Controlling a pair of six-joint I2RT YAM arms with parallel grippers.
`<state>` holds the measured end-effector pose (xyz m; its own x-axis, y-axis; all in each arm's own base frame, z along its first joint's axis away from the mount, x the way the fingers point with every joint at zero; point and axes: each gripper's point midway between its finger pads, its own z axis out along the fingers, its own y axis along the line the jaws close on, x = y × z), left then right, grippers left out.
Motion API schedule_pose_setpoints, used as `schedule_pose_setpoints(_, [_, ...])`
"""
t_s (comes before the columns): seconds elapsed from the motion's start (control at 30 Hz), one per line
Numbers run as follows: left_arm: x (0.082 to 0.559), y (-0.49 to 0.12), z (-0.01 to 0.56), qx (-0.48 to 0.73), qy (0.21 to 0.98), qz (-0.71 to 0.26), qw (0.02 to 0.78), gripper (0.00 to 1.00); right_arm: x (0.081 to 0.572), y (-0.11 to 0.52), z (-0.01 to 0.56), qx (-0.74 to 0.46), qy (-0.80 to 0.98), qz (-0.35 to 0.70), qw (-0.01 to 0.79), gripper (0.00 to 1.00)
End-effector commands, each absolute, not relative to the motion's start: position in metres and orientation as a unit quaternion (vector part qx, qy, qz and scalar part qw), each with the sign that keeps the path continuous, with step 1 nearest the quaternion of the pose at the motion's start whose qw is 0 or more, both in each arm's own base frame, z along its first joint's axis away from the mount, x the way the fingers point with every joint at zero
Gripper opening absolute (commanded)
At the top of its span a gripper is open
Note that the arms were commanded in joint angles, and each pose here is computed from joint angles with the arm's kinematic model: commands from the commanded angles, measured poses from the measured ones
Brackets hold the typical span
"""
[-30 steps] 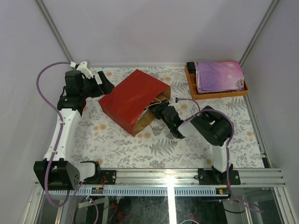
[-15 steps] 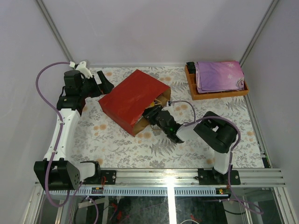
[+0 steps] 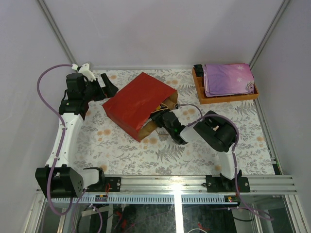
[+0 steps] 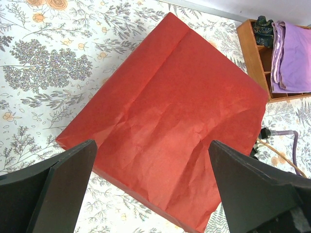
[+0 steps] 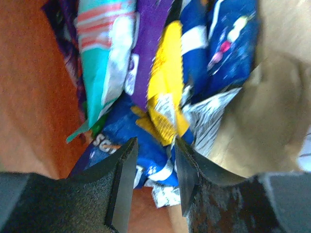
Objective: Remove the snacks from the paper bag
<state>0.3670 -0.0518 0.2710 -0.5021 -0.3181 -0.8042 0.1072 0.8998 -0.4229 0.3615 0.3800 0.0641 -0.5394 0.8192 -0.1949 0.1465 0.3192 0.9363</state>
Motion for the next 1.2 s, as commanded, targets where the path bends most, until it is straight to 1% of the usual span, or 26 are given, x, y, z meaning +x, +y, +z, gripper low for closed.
schedule_pose_setpoints(0.0, [0.372, -0.052, 0.282, -0.057, 0.825, -0.222, 0.517, 1.00, 0.387, 0.368, 0.069, 0.361, 0.714, 0.476, 0.366, 0.44])
schedule_pose_setpoints(0.33, [0.372, -0.052, 0.282, -0.058, 0.825, -0.222, 0.517, 1.00, 0.403, 0.363, 0.052, 0.369, 0.722, 0.453, 0.371, 0.44])
schedule_pose_setpoints(0.43, [0.372, -0.051, 0.281, -0.058, 0.825, -0.221, 0.517, 1.00, 0.409, 0.364, 0.052, 0.366, 0.722, 0.450, 0.378, 0.42])
schedule_pose_setpoints(0.47, [0.372, -0.052, 0.281, -0.058, 0.825, -0.222, 0.516, 1.00, 0.410, 0.363, 0.052, 0.365, 0.722, 0.447, 0.381, 0.38])
schedule_pose_setpoints(0.67, [0.372, -0.052, 0.281, -0.058, 0.826, -0.222, 0.516, 1.00, 0.410, 0.353, 0.065, 0.354, 0.717, 0.438, 0.410, 0.02])
schedule_pose_setpoints(0.7, [0.372, -0.052, 0.281, -0.058, 0.825, -0.222, 0.516, 1.00, 0.409, 0.350, 0.067, 0.353, 0.715, 0.438, 0.415, 0.00])
schedule_pose_setpoints(0.77, [0.372, -0.052, 0.281, -0.058, 0.825, -0.222, 0.516, 1.00, 0.405, 0.343, 0.073, 0.350, 0.709, 0.440, 0.426, 0.00])
schedule_pose_setpoints(0.87, [0.372, -0.052, 0.281, -0.058, 0.826, -0.222, 0.516, 1.00, 0.388, 0.334, 0.090, 0.330, 0.704, 0.455, 0.433, 0.00])
schedule_pose_setpoints(1.0, [0.372, -0.051, 0.280, -0.058, 0.826, -0.220, 0.516, 1.00, 0.333, 0.317, 0.110, 0.301, 0.712, 0.479, 0.417, 0.00])
schedule_pose_setpoints(1.07, [0.372, -0.051, 0.281, -0.058, 0.825, -0.221, 0.516, 1.00, 0.305, 0.301, 0.119, 0.281, 0.721, 0.473, 0.422, 0.00])
schedule_pose_setpoints(1.17, [0.372, -0.052, 0.281, -0.058, 0.826, -0.222, 0.516, 1.00, 0.272, 0.263, 0.115, 0.270, 0.740, 0.440, 0.432, 0.00])
